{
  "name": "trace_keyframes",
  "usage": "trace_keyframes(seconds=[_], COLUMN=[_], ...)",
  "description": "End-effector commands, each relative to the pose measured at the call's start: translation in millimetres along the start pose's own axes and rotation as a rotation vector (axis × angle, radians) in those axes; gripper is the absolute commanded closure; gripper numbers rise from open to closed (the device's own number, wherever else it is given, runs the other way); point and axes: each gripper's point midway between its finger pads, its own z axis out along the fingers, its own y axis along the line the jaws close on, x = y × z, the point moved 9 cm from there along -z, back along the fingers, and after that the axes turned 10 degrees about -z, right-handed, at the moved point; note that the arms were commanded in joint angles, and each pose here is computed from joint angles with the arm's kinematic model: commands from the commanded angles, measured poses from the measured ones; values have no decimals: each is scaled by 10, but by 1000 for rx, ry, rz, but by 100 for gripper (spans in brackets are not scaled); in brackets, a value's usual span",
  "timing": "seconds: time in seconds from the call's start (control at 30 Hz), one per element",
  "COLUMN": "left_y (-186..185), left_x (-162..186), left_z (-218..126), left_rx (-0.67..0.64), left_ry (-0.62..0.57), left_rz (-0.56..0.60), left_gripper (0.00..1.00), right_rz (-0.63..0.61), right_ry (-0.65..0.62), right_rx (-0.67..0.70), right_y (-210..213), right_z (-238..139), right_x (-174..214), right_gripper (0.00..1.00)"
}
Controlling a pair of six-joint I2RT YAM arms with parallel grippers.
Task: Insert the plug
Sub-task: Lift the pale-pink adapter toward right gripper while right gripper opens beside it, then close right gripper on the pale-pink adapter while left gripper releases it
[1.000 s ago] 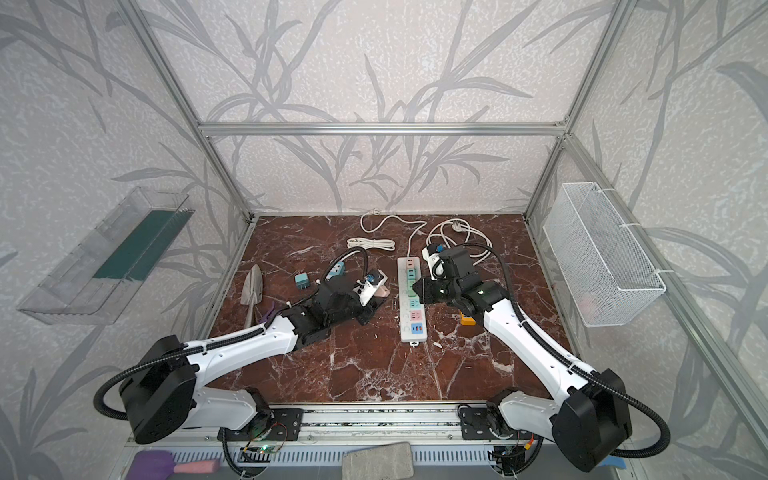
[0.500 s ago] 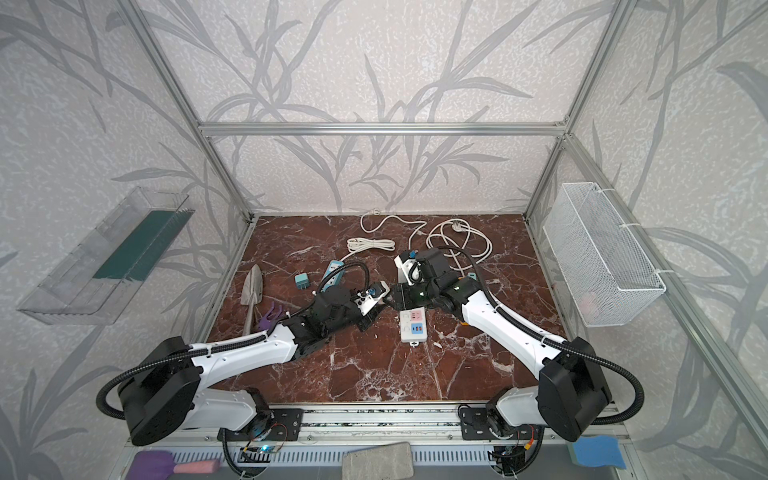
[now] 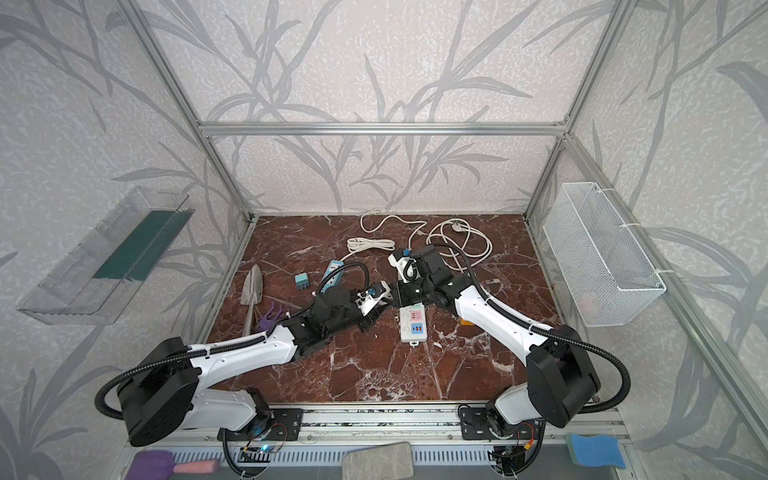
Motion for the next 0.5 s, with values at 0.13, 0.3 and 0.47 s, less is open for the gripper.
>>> trace_keyframes(seconds=[0.13,0.3,0.47], left_y=[265,727,1093], left_x=[-385,-390,-196], left_z=[-173,-315,-259], left_rx=[-319,-739,-603], left_ry=[-200,-103,-30], left_rz=[-134,-456,-901], left_gripper=[19,12,12], right_rz=[-23,-63,-28], right_ry=[-95,-116,-58], right_rx=[329,565,627], right_y=[-57,-150,-284], right_z=[-369,-611,-545], right_x=[-111,-17,161], right_gripper=[100,100,100])
